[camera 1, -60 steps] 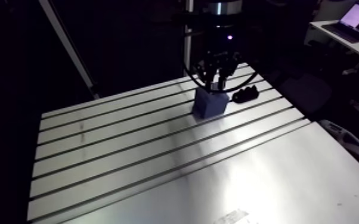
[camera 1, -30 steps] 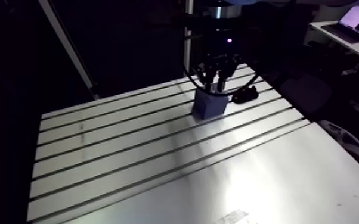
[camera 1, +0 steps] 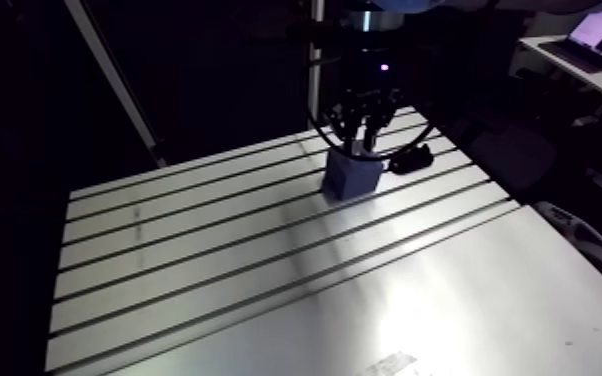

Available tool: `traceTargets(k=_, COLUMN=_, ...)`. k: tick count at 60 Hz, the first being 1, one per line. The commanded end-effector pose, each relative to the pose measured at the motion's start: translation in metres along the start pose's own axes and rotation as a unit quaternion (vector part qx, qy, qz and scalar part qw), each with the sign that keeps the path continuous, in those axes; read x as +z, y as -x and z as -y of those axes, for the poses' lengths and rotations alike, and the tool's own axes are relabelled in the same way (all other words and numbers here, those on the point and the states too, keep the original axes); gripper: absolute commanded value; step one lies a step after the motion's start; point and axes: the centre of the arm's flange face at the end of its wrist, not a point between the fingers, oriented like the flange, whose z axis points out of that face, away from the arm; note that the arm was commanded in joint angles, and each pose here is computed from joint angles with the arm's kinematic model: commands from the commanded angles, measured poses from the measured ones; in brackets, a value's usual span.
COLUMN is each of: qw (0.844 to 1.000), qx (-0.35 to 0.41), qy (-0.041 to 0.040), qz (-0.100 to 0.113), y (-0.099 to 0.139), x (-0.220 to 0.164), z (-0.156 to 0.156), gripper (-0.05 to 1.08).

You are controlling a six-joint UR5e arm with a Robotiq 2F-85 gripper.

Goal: Pick up the M10 bolt and insert it into the hex recess until seated.

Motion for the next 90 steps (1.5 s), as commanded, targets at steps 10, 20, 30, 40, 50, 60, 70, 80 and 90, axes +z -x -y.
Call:
traceTargets(k=10, qw=1.0, qx=-0.001, qy=0.0006, qz=-0.003, y=0.0004, x=0.0023, z=0.0015, gripper=0.57)
traceTargets(k=20, qw=1.0, qx=0.0, qy=0.0003, qz=-0.002, y=0.0008, x=0.003, z=0.0017, gripper=0.58)
traceTargets(k=30, qw=1.0, qx=0.0, qy=0.0002, qz=0.0, y=0.0018, x=0.0045, z=0.0012, gripper=0.58)
traceTargets(k=40, qw=1.0, qx=-0.001, qy=0.0003, qz=0.0, y=0.0016, x=0.0045, z=0.0021, gripper=0.58)
traceTargets(k=50, qw=1.0, qx=-0.001, qy=0.0003, qz=0.0, y=0.0016, x=0.0045, z=0.0021, gripper=0.58)
traceTargets(k=60, qw=1.0, qx=-0.001, qy=0.0, qz=0.001, y=0.0019, x=0.0051, z=0.0023, gripper=0.59)
traceTargets(k=70, qw=1.0, qx=-0.001, qy=-0.0003, qz=0.001, y=0.0023, x=0.0058, z=0.0025, gripper=0.59)
traceTargets(k=80, qw=1.0, qx=-0.001, qy=-0.0003, qz=0.001, y=0.0023, x=0.0059, z=0.0025, gripper=0.6)
traceTargets(k=90, qw=1.0, qx=-0.001, qy=-0.0003, qz=0.001, y=0.0031, x=0.0062, z=0.0029, gripper=0.61)
